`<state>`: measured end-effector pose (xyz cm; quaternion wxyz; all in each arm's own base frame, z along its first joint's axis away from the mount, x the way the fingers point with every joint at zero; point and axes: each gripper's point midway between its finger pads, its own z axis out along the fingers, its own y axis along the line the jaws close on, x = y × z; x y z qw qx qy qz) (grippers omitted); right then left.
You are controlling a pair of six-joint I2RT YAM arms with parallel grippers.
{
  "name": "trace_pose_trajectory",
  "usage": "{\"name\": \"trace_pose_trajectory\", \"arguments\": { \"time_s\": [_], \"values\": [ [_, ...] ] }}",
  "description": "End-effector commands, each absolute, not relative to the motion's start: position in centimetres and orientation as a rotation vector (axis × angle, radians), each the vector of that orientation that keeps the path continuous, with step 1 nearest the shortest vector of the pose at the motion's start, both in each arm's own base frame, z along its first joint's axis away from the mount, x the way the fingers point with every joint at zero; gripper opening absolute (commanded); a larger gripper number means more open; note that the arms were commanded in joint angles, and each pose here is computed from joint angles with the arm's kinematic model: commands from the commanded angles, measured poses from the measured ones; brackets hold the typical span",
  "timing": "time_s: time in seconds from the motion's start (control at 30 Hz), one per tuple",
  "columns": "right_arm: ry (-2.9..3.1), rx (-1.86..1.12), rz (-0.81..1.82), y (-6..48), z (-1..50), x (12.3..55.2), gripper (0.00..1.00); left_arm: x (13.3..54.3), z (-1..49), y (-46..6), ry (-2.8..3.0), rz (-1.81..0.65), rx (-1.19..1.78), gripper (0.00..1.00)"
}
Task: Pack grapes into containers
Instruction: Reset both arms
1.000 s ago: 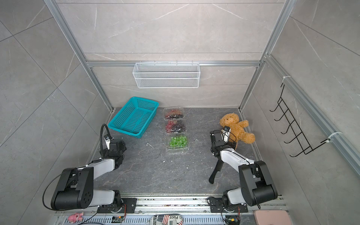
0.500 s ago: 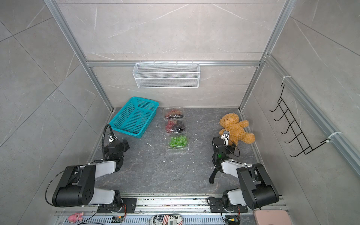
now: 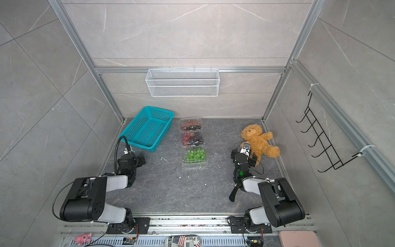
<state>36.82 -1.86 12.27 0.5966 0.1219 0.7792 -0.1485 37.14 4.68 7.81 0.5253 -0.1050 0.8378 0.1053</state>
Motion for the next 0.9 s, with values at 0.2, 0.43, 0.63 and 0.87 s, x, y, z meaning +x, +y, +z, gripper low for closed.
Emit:
{"name": "trace_pose_trajectory", "arguments": {
  "time_s": [0.2,0.43,0.63,0.87],
  "values": [
    [1.779,0.148,-0.203,-0.5,10.8,37.3,0.99,37.8,8.9,4.6,1.921,0.235,-0.220,1.00],
    [1.878,0.193,-0.171,-1.4,9.7,38.3,1.00,37.8,8.9,4.5,1.927,0.229,-0.219,1.00],
    [1.882,0.193,-0.175,-1.6,9.8,38.2,0.99,37.8,8.9,4.5,1.929,0.230,-0.219,1.00],
    [1.881,0.194,-0.174,-1.6,9.8,38.2,0.99,37.8,8.8,4.5,1.931,0.231,-0.219,1.00]
  ]
}}
